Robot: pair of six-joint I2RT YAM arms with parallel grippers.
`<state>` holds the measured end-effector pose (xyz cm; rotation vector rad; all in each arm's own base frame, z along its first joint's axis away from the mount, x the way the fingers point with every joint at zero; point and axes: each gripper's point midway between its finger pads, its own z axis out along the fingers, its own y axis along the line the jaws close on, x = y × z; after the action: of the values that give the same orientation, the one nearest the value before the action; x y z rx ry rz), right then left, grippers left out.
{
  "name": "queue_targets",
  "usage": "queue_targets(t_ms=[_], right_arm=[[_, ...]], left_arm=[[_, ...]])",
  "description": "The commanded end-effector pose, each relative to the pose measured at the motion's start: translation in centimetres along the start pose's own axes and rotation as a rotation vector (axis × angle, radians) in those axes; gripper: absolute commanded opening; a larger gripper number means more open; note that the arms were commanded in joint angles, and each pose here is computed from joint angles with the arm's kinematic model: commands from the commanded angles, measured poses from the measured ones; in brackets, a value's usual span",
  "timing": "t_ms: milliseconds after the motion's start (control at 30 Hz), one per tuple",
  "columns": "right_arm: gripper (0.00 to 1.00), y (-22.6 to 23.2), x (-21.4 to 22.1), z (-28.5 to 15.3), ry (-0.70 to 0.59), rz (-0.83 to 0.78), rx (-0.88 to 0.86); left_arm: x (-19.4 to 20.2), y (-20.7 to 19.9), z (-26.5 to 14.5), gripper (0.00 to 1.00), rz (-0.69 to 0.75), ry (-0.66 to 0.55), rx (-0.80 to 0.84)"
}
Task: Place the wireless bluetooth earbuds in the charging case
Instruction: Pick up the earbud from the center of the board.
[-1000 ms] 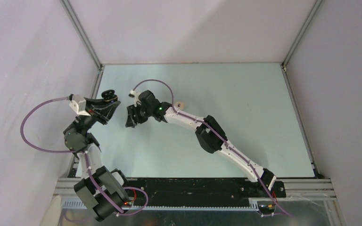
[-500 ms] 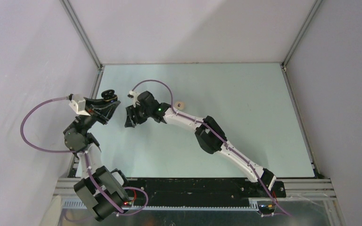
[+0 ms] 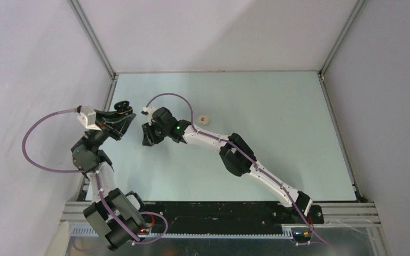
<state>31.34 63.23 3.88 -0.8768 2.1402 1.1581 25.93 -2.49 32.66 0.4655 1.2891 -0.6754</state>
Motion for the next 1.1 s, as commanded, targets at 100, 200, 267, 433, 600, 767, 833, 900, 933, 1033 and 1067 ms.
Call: queue_targets(t_ms=[100, 200, 267, 433, 600, 767, 833, 900, 933, 1033, 1067], right_arm=[[0.41, 1.0, 2.6, -0.8, 0.090, -0.082, 0.078], [0.41, 1.2, 3.0, -0.9, 0.100, -0.101, 0.085], [0.39, 1.2, 3.1, -1.0, 0.103, -0.111, 0.092], [0.22, 0.9, 3.1, -1.0, 0.103, -0.134, 0.110], [0.15, 0.8, 2.9, -1.3, 0.103, -0.145, 0.108], [0.12, 0.4, 0.7, -2.6, 0.076, -0.182, 0.131], [0.12, -0.3, -0.8, -4.0, 0.065, -0.175, 0.153], [0.12, -1.0, -2.2, -5.7, 0.061, -0.171, 0.173], [0.12, -1.4, -2.6, -6.4, 0.062, -0.175, 0.182], [0.13, -3.3, -4.8, -10.2, 0.057, -0.155, 0.216], [0.13, -3.7, -5.1, -11.1, 0.063, -0.157, 0.217]], left_arm=[[-2.1, -0.6, 0.2, 0.05, 0.088, -0.029, 0.007], [-2.2, -0.6, 0.1, 0.05, 0.088, -0.032, 0.005], [-2.2, -0.6, 0.1, 0.05, 0.090, -0.034, 0.002], [-2.1, -0.7, 0.0, 0.05, 0.097, -0.035, -0.002], [-2.2, -0.8, 0.0, 0.05, 0.100, -0.037, -0.003], [-2.0, -0.9, -0.1, 0.05, 0.115, -0.042, -0.008], [-2.0, -0.9, -0.1, 0.05, 0.126, -0.047, -0.011], [-1.8, -1.0, -0.1, 0.05, 0.136, -0.049, -0.010], [-1.8, -1.1, -0.1, 0.05, 0.141, -0.049, -0.006], [-1.5, -1.4, 0.1, 0.05, 0.158, -0.052, 0.006], [-1.5, -1.7, 0.3, 0.06, 0.159, -0.054, 0.018]])
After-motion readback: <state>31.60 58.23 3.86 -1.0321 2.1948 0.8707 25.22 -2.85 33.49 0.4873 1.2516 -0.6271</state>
